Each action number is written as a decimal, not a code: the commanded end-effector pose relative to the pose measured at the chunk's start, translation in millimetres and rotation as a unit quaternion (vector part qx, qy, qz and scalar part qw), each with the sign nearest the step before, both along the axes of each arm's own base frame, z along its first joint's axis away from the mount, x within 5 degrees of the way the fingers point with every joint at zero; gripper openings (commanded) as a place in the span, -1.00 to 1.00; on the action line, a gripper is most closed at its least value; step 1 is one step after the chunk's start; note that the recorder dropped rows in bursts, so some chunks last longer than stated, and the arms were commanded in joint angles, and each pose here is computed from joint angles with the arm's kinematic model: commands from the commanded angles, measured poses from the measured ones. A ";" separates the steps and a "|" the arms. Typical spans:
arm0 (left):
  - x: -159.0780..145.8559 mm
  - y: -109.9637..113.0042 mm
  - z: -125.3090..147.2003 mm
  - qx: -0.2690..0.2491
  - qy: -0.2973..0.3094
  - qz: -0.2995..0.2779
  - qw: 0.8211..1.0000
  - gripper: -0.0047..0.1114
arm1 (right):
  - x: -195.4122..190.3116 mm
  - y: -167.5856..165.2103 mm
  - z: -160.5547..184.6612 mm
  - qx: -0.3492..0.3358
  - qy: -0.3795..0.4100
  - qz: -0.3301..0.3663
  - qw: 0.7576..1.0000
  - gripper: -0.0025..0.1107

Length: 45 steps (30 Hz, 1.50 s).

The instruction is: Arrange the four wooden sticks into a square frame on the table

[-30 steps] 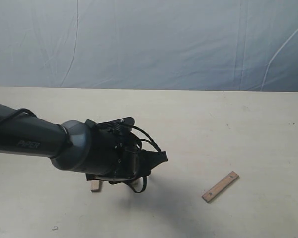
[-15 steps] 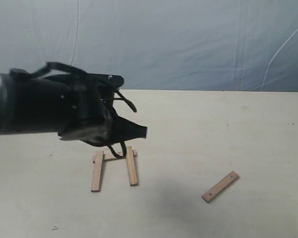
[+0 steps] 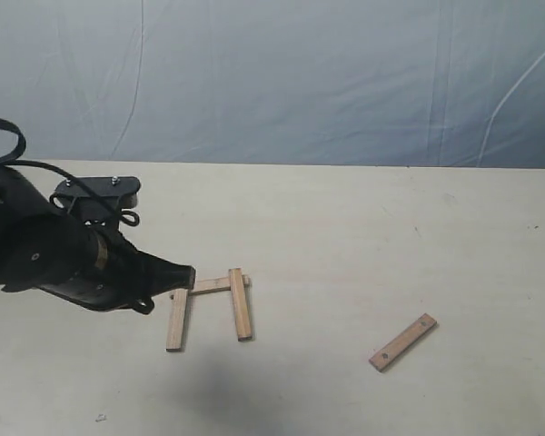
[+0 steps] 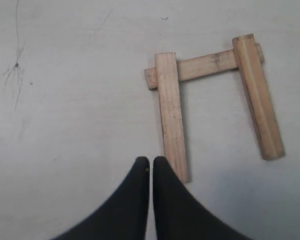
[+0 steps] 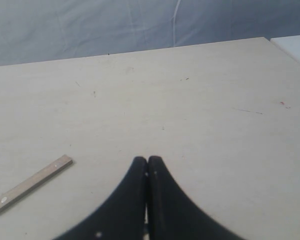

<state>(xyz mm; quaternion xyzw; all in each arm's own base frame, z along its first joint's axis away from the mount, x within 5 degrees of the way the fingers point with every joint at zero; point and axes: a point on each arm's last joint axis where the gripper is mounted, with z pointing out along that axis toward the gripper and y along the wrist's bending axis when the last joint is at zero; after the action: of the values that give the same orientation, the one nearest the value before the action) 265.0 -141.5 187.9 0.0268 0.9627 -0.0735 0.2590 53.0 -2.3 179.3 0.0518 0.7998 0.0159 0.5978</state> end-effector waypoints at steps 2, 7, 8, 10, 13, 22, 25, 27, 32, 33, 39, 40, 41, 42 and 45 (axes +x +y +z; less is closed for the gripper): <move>7.5 -3.6 -11.0 -0.034 -0.012 0.005 0.999 -0.42 | 0.0 -0.4 1.3 -0.002 -0.007 -0.003 1.000 -0.97; 13.1 -7.8 -28.6 -0.032 -0.006 -0.003 0.999 0.00 | 0.0 -0.4 1.1 -0.002 -0.006 -0.003 1.000 -0.97; 14.1 -8.6 -31.6 -0.033 -0.005 -0.005 0.999 0.02 | 0.0 -0.4 1.1 -0.002 -0.006 -0.003 1.000 -0.97; 17.0 -11.3 -38.5 -0.039 -0.008 -0.009 0.999 0.02 | 0.0 -0.4 1.1 -0.002 -0.006 -0.003 1.000 -0.97; 21.1 -15.3 -48.3 -0.049 -0.011 -0.012 0.999 0.01 | 0.0 -0.4 1.1 -0.002 -0.006 -0.003 1.000 -0.97; 34.1 -23.5 -70.2 -0.060 0.017 0.018 0.998 -0.10 | 0.0 -0.4 1.1 -0.002 -0.006 -0.003 1.000 -0.97; 37.1 -25.7 -76.1 -0.070 0.024 0.033 0.997 -0.17 | 0.0 -0.4 1.1 -0.002 -0.006 -0.003 1.000 -0.97; 38.0 -26.8 -79.9 -0.081 0.027 0.046 0.995 -0.29 | 0.0 -0.4 1.3 -0.002 -0.007 -0.003 1.000 -0.97; 42.6 -30.4 -81.0 -0.129 0.014 0.087 0.988 -0.78 | 0.0 -0.4 1.3 -0.002 -0.007 -0.003 1.000 -0.97; 43.3 -30.8 -80.4 -0.134 0.011 0.089 0.987 -0.78 | 0.0 -0.4 1.3 -0.002 -0.007 -0.003 1.000 -0.97; 45.3 -32.0 -77.5 -0.137 0.003 0.085 0.987 0.14 | 0.0 -0.4 1.3 -0.002 -0.007 -0.003 1.000 -0.97; 45.5 -32.1 -74.7 -0.139 -0.001 0.084 0.987 0.23 | 0.0 -0.4 1.3 -0.002 -0.007 -0.003 1.000 -0.97; 46.9 -32.8 -67.7 -0.144 -0.008 0.083 0.986 0.25 | 0.0 -0.4 1.3 -0.002 -0.007 -0.003 1.000 -0.97; 47.0 -32.8 -57.8 -0.147 -0.017 0.079 0.986 0.25 | -0.1 -0.4 1.0 -0.002 -0.005 -0.004 1.000 -0.97; 39.2 -27.3 -10.6 -0.125 -0.067 0.022 0.990 0.04 | -0.1 -0.4 0.8 -0.002 -0.004 -0.004 1.000 -0.97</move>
<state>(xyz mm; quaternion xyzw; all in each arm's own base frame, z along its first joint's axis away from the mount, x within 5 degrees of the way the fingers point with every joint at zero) 308.4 -171.9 147.2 -0.0586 0.9342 -0.1896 0.2963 53.0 -2.3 179.3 0.0518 0.7998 0.0159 0.5978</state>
